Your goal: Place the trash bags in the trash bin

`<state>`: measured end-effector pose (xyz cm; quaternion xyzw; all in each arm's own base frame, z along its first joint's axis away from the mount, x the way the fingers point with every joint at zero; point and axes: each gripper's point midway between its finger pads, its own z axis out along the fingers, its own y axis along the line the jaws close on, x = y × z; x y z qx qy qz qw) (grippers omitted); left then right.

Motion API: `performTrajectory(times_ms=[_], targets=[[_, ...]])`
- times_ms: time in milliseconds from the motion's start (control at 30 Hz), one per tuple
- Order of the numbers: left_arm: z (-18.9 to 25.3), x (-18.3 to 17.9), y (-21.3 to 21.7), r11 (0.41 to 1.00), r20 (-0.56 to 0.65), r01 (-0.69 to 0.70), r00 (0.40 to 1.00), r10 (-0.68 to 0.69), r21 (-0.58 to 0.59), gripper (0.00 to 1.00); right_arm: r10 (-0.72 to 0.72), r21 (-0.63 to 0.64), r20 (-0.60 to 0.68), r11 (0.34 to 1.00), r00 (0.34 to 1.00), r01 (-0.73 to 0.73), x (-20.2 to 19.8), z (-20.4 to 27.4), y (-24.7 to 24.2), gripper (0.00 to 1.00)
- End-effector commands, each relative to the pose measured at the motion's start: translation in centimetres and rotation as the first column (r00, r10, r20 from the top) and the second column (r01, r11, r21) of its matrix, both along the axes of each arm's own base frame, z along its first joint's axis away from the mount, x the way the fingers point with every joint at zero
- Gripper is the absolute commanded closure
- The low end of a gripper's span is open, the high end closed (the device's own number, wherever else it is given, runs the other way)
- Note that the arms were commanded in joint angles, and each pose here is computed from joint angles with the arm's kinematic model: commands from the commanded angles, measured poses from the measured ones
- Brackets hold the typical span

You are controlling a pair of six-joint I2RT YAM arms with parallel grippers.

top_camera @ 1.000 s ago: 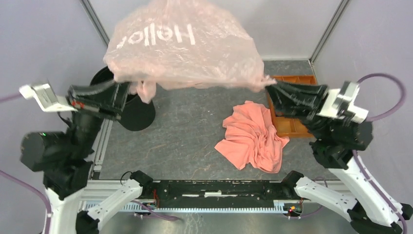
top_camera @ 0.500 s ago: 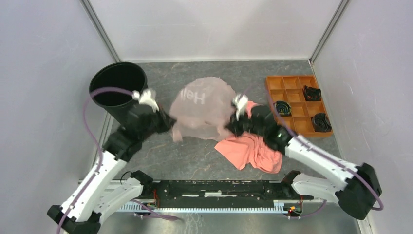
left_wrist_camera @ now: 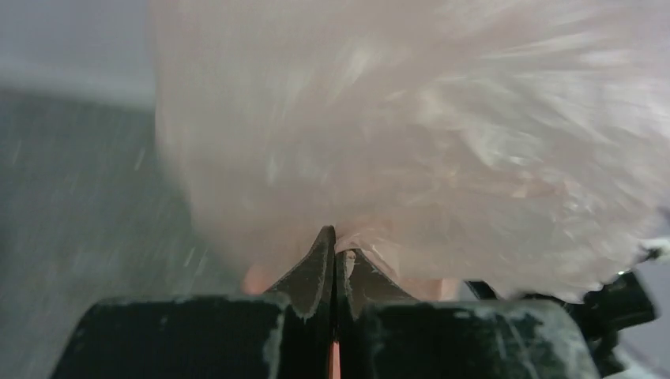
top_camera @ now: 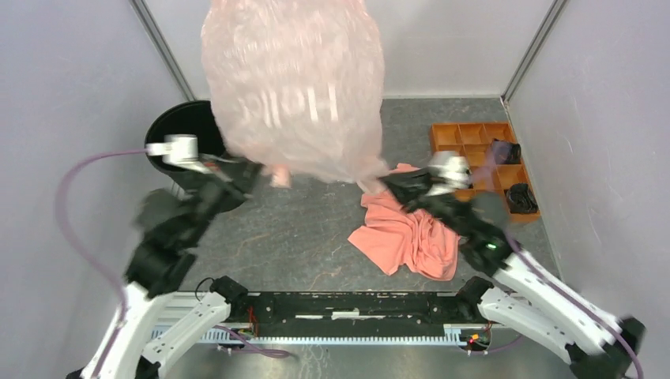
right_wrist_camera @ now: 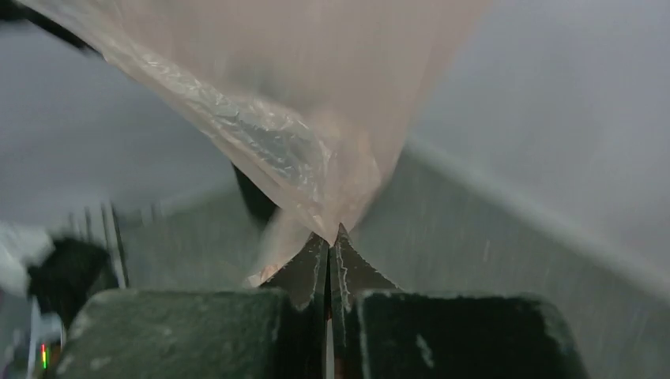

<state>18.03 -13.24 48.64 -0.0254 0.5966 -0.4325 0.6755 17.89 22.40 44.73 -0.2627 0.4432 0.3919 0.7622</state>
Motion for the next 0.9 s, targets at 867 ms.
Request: performTrajectory(times_ms=[867], targets=[[-18.3,-0.1,-4.6,0.954,-0.485,0.265,0.859,-0.167,0.141,0.98,-0.042,-0.297,-0.326,0.953,0.944,-0.06,3.6,-13.3,3.5,0.99]])
